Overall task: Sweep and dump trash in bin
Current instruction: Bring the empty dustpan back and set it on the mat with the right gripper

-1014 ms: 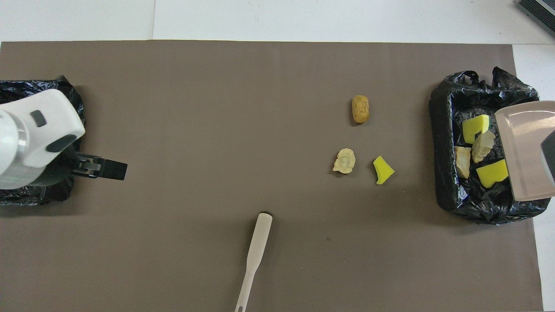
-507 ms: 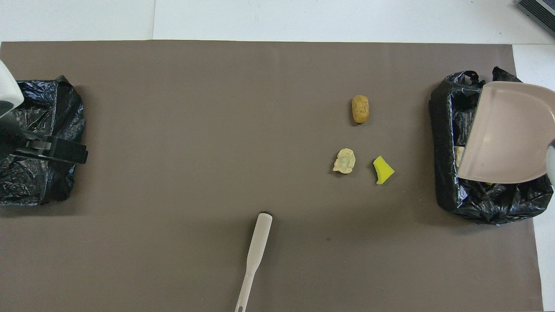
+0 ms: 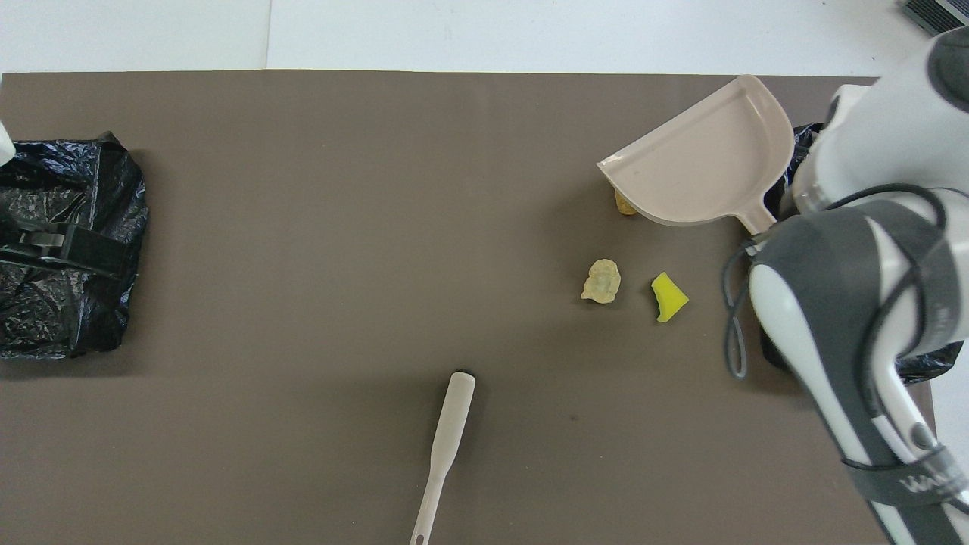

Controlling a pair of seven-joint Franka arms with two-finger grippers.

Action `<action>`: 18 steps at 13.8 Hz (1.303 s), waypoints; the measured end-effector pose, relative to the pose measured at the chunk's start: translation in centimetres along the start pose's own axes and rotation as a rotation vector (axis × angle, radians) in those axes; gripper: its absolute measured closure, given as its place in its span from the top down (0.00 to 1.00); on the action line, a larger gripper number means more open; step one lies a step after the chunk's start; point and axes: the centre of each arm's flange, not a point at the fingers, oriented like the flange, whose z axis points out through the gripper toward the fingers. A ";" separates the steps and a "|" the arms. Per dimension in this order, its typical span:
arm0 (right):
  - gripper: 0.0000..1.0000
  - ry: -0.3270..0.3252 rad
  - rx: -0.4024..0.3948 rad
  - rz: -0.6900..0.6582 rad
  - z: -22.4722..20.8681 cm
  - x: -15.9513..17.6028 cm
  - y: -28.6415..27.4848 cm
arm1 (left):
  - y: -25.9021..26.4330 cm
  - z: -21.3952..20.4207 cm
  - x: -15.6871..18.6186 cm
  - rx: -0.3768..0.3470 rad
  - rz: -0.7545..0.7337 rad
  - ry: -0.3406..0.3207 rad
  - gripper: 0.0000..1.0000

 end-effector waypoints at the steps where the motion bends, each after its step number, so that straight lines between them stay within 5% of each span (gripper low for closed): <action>1: 0.32 0.019 0.021 0.097 1.3 1.9 -2.9 | -0.6 -0.1 0.2 -0.001 -0.010 0.017 1.00; 7: 0.32 0.108 0.175 0.394 5.6 9.0 -14.4 | -1.9 0.0 0.5 0.010 -0.015 0.043 1.00; 13: 0.32 0.169 0.263 0.338 10.9 11.8 -29.6 | -1.7 0.1 0.6 0.010 -0.011 0.050 1.00; 18: 0.32 0.164 0.309 0.382 11.9 11.9 -32.4 | -1.9 0.1 0.6 0.010 -0.015 0.050 1.00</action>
